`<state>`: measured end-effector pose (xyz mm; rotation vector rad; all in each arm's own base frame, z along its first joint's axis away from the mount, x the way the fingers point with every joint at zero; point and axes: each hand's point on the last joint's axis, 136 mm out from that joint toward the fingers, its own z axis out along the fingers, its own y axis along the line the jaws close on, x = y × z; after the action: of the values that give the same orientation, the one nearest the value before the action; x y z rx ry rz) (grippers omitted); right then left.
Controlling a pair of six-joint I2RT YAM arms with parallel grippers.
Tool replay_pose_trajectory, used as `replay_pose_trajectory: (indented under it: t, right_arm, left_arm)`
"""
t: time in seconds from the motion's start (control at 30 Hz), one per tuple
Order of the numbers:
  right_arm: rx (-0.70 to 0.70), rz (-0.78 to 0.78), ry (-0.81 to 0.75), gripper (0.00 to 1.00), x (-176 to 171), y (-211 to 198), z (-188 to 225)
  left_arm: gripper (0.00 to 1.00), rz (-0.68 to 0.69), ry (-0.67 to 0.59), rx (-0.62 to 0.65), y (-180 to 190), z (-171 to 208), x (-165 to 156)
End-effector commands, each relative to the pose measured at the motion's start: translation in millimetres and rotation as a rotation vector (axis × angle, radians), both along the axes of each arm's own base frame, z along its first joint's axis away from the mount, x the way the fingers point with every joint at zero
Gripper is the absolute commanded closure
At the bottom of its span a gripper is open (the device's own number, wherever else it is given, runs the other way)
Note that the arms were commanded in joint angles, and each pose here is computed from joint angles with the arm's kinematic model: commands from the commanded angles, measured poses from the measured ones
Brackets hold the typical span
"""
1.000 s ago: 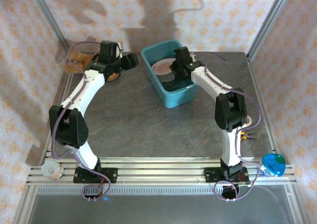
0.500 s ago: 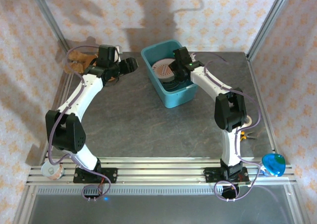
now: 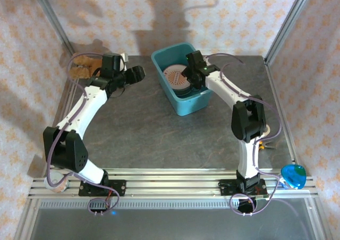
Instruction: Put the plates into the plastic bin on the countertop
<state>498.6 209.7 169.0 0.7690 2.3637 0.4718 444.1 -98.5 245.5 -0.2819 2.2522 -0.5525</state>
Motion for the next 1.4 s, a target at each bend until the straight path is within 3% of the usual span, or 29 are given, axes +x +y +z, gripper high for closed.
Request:
replay_pose_trajectory:
  t: [0.0,0.13,0.2,0.33,0.4,0.53,0.7,0.77,0.87,1.37]
  right_arm:
    - [-0.171,0.075,-0.274,0.26,-12,-27,107]
    - [-0.468,-0.003,-0.445,0.05,-42,-93,149]
    - [-0.518,-0.065,-0.48,0.0,-59,-133,151]
    - [-0.555,-0.188,-0.348,0.0,-86,-231,81]
    - [-0.614,-0.192,-0.283,0.0,-95,-254,44]
    - [-0.739,-0.152,-0.224,0.0,-101,-267,-11]
    - [-0.738,-0.127,-0.284,0.0,-102,-264,-50]
    - [-0.714,-0.072,-0.336,0.0,-102,-254,-65]
    - [-0.672,-0.002,-0.404,0.0,-106,-241,-72]
    - [-0.634,0.059,-0.413,0.01,-103,-235,-83]
  left_arm:
    - [0.25,0.066,-0.063,0.105,33,5,-6]
    - [0.18,0.184,-0.099,0.248,79,-13,-17]
    - [0.09,0.263,-0.099,0.32,103,-22,-23]
    - [0.05,0.34,-0.118,0.494,134,-56,-29]
    - [0.05,0.359,-0.133,0.568,143,-74,-31]
    - [0.02,0.396,-0.185,0.7,159,-95,-39]
    - [0.02,0.399,-0.164,0.624,161,-108,-40]
    - [0.02,0.386,-0.21,0.605,156,-119,-44]
    - [0.01,0.403,-0.333,0.578,153,-132,-57]
    - [0.0,0.374,-0.329,0.584,149,-145,-56]
